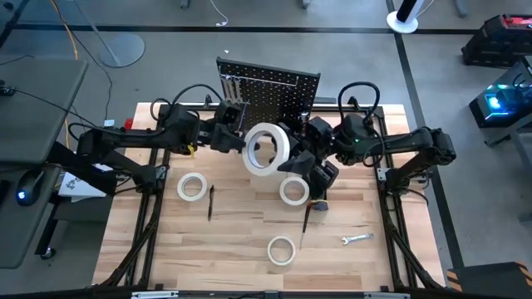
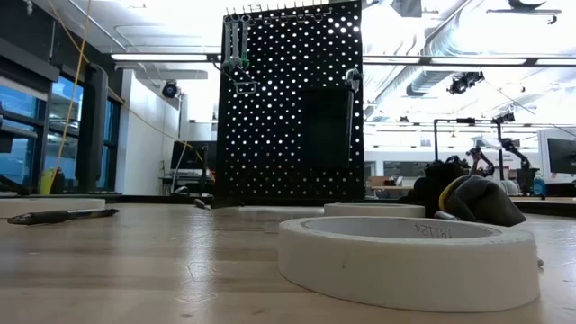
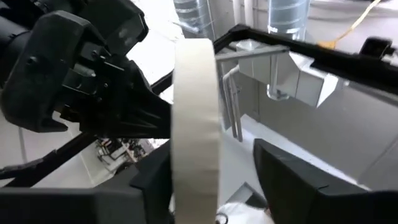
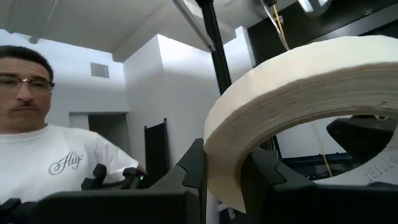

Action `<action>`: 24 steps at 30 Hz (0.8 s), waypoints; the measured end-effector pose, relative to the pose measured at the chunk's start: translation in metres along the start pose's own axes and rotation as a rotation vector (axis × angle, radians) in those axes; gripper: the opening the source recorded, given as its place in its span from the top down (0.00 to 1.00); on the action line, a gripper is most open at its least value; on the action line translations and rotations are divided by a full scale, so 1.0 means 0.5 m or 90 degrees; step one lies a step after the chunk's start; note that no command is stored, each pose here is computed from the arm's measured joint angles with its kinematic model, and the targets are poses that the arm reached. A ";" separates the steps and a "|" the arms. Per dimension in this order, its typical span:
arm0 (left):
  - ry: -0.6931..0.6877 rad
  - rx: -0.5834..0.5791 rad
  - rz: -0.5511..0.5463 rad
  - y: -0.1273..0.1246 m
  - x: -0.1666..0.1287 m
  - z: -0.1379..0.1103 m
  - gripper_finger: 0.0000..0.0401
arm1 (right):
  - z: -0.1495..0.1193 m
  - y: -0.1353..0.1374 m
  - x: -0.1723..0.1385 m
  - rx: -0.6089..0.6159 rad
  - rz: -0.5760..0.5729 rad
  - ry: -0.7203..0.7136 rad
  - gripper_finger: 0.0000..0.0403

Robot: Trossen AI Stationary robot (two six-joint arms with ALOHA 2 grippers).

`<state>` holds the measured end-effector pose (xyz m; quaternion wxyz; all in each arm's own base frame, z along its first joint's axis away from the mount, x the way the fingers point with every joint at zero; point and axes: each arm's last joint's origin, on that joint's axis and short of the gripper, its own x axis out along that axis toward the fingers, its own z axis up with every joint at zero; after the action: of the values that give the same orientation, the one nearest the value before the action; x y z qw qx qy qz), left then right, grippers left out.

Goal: Hang tools onto peg board
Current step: Hang the masking tape onto the pegboard

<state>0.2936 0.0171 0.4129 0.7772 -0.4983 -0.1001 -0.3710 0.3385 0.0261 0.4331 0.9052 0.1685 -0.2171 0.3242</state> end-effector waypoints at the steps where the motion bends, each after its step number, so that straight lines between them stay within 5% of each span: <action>1: 0.008 0.002 0.003 0.001 0.000 -0.001 0.56 | 0.000 -0.001 -0.001 0.000 0.004 0.004 0.89; 6: 0.034 0.040 0.019 0.010 -0.002 -0.001 0.86 | -0.006 -0.002 -0.001 0.011 0.005 0.024 0.89; 15: 0.068 0.079 0.036 -0.008 -0.050 0.056 0.85 | 0.020 0.005 -0.010 0.108 -0.025 0.003 0.54; 24: 0.153 0.161 0.144 -0.025 -0.140 0.088 0.85 | 0.065 0.058 -0.038 0.123 -0.082 0.078 0.49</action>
<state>0.2452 0.0851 0.4063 0.8768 -0.3568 0.0038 -0.3224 0.2966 0.0232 0.4558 0.9152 0.2487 -0.1180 0.2942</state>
